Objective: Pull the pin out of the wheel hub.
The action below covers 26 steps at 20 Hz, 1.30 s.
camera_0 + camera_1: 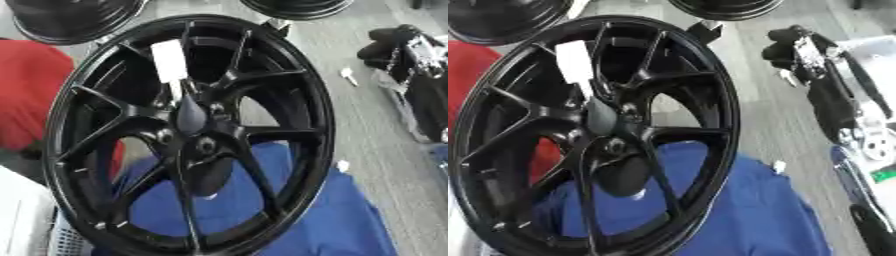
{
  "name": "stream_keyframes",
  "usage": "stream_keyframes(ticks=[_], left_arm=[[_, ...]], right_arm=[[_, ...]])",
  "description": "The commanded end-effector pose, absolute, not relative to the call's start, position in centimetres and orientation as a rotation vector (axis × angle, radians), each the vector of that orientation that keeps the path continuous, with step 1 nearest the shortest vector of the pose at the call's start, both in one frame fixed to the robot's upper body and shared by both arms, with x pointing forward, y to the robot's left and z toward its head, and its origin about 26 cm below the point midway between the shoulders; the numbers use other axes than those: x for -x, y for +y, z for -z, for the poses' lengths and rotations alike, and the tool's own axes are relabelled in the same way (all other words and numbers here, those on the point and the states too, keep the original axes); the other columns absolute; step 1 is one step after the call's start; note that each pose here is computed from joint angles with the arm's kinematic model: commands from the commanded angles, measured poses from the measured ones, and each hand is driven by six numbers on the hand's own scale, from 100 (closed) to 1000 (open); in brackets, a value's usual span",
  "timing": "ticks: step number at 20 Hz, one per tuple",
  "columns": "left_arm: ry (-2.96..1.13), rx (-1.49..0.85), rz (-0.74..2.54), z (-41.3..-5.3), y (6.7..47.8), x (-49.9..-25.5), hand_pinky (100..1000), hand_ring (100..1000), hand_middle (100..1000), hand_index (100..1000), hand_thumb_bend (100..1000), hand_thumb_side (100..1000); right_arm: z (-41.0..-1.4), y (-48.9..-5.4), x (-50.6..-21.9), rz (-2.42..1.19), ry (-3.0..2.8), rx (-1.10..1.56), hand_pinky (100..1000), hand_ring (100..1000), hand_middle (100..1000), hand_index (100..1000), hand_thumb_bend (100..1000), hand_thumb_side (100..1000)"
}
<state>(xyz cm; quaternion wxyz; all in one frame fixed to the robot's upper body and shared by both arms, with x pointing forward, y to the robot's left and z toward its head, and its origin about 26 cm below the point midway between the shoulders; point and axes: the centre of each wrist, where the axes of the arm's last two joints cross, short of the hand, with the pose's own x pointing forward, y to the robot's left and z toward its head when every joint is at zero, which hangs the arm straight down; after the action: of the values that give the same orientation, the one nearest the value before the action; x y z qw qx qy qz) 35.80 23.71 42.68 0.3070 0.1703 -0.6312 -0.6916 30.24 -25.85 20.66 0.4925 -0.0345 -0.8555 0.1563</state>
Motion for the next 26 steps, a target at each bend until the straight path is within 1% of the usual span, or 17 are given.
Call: stream_keyframes(ticks=[1,4,7,12,13,15,26], left_arm=[[-1.666,-0.564,1.775,-43.2,23.6,-33.8,862,810,759,863,565,504],[-1.634,-0.603,1.726,-42.3,22.6,-32.8,862,812,760,867,572,509],[-1.571,-0.589,1.737,-41.5,21.6,-31.9,868,822,766,880,592,512],[-1.520,-0.570,1.755,-41.2,20.9,-31.2,870,824,768,881,597,509],[-1.515,-0.566,1.756,-41.1,20.8,-31.2,879,836,776,889,627,516],[-1.487,-0.553,1.754,-40.8,20.3,-31.6,881,839,776,888,649,525],[-1.363,-0.662,1.658,-39.3,18.7,-34.2,883,839,783,888,636,523]], right_arm=[[-21.6,-26.2,-30.0,-0.393,-2.105,0.107,862,772,625,765,100,831],[-21.7,-26.2,-30.0,-0.395,-2.106,0.108,862,772,626,765,100,830],[-21.7,-26.1,-30.0,-0.398,-2.106,0.105,862,772,626,765,100,831],[-21.7,-26.1,-30.0,-0.398,-2.104,0.106,862,772,627,765,100,832],[-21.7,-26.1,-30.0,-0.398,-2.104,0.106,862,772,627,765,100,826],[-21.6,-26.0,-30.0,-0.397,-2.102,0.105,861,772,627,764,100,835],[-21.5,-25.8,-30.0,-0.385,-2.098,0.099,861,770,624,763,100,841]])
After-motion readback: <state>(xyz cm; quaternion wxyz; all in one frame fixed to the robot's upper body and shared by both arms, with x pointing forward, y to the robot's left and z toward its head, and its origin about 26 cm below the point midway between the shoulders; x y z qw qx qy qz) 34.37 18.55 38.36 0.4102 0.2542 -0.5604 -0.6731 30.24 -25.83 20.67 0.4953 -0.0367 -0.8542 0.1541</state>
